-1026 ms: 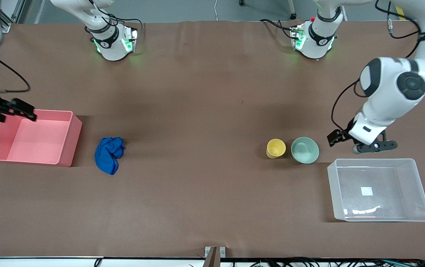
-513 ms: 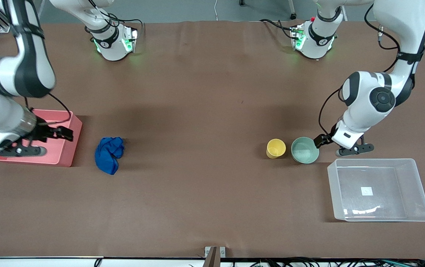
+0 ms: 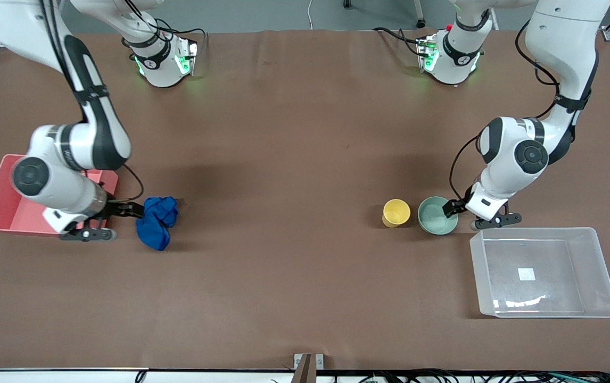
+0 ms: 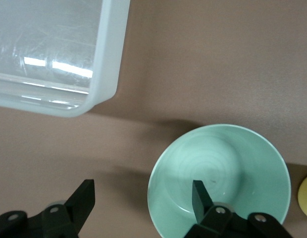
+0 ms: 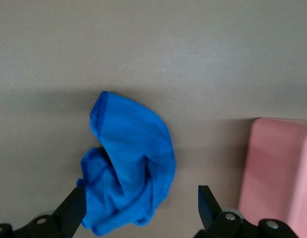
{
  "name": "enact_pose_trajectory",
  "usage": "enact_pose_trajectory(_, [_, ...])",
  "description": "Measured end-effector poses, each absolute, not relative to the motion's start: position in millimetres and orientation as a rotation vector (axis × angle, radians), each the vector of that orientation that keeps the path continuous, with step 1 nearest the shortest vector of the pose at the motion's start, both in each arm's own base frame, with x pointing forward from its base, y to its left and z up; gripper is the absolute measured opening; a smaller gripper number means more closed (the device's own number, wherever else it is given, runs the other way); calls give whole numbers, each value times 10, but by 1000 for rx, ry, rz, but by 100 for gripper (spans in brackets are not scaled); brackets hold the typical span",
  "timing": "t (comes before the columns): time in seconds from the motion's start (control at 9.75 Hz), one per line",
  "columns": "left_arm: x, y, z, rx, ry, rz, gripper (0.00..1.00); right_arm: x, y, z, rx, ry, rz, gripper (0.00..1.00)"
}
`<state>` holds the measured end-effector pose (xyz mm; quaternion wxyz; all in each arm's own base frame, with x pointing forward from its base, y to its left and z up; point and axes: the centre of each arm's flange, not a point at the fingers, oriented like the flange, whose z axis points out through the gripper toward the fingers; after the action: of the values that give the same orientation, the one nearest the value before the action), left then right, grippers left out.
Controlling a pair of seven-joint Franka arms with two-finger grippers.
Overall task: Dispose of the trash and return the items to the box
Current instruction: 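Lift the cloth into the pink bin while the left gripper carries the bowl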
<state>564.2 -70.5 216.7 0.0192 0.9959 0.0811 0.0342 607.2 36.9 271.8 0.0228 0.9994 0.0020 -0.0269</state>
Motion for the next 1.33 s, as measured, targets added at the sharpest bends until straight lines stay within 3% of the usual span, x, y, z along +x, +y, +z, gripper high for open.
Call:
enact_pose_trajectory(0.1, [5638, -706, 2108, 3091, 252, 102, 80, 6062, 437, 2556, 3092, 9, -77, 99])
enact_pose_trajectory(0.51, [5616, -741, 1982, 3091, 244, 79, 19, 5869, 596, 2082, 3086, 6, -79, 96])
enact_pose_trajectory(0.62, [5655, -753, 2047, 3087, 242, 106, 4, 5831, 600, 2029, 3085, 8, -82, 83])
enact_pose_trajectory(0.82, [5794, -771, 2522, 3087, 237, 152, 3, 5746, 585, 1882, 3088, 10, -42, 50])
enact_pose_trajectory(1.03, [5993, -770, 3376, 3109, 238, 110, 3, 5733, 580, 1840, 3089, 10, -24, 19])
enact_pose_trajectory(1.13, [6090, -760, 3808, 3127, 220, 101, 3, 5735, 575, 1843, 3088, 9, -23, 9])
enact_pose_trajectory(1.33, [6300, -620, 4294, 3208, 101, 159, 3, 5743, 568, 1869, 3088, 7, -24, 8])
